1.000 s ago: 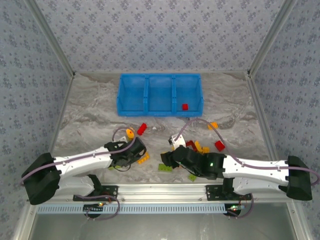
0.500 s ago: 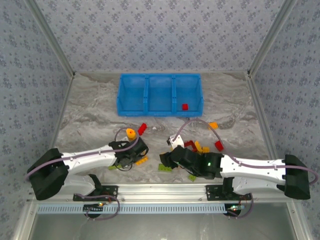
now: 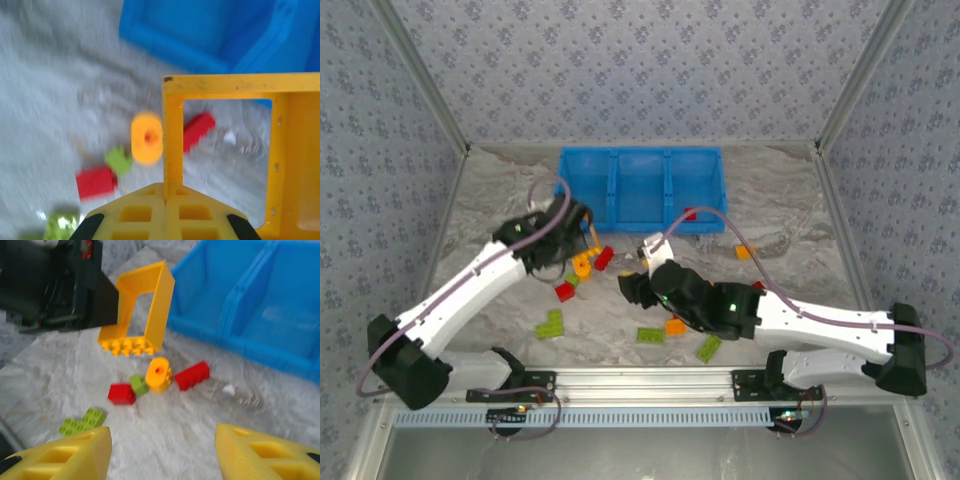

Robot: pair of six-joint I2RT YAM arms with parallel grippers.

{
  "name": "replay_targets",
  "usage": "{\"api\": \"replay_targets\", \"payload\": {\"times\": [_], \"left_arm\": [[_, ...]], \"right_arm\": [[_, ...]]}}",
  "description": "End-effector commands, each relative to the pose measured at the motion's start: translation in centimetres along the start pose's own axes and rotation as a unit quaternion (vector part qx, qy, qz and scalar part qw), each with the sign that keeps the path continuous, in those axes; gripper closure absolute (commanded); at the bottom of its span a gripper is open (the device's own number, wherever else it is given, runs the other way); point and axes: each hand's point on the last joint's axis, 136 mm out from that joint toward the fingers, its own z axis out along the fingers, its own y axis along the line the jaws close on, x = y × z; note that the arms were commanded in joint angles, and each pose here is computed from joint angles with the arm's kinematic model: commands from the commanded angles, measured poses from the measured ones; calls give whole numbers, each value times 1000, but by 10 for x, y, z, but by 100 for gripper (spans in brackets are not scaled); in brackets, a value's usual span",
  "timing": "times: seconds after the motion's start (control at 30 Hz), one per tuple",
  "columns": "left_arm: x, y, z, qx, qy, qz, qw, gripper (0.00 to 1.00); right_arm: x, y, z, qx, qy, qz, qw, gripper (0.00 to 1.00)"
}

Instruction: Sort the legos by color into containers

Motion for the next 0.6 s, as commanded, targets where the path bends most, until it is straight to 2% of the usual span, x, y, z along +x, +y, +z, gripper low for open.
{"api": "replay_targets", "payload": {"times": [0.0, 0.1, 0.13, 0.17, 0.23, 0.3, 0.4, 0.57], "left_arm": [[-35, -8, 21, 4, 23, 124, 992, 100], [-80, -23, 51, 6, 10, 151, 988, 100], [-92, -28, 60, 7, 8, 158, 987, 100], [-102, -32, 72, 7, 9, 163, 987, 100], [-119, -38, 93, 12, 12, 159, 987, 100], [-129, -50, 113, 32, 17, 160, 986, 100], [-133, -56, 146, 19, 37, 174, 984, 100], [-143, -57, 182, -3, 42, 178, 983, 100]], "right_arm": [[-34, -8, 15, 62, -38, -53, 996, 40], [-60, 0, 36, 85, -69, -77, 991, 39], [-59, 0, 45, 93, -70, -88, 989, 39], [-77, 6, 49, 97, -91, -87, 987, 39], [-89, 12, 60, 107, -109, -93, 984, 38], [-98, 20, 72, 116, -122, -106, 980, 38], [-102, 33, 90, 122, -128, -125, 976, 37], [-104, 50, 109, 134, -132, -137, 973, 37]]}}
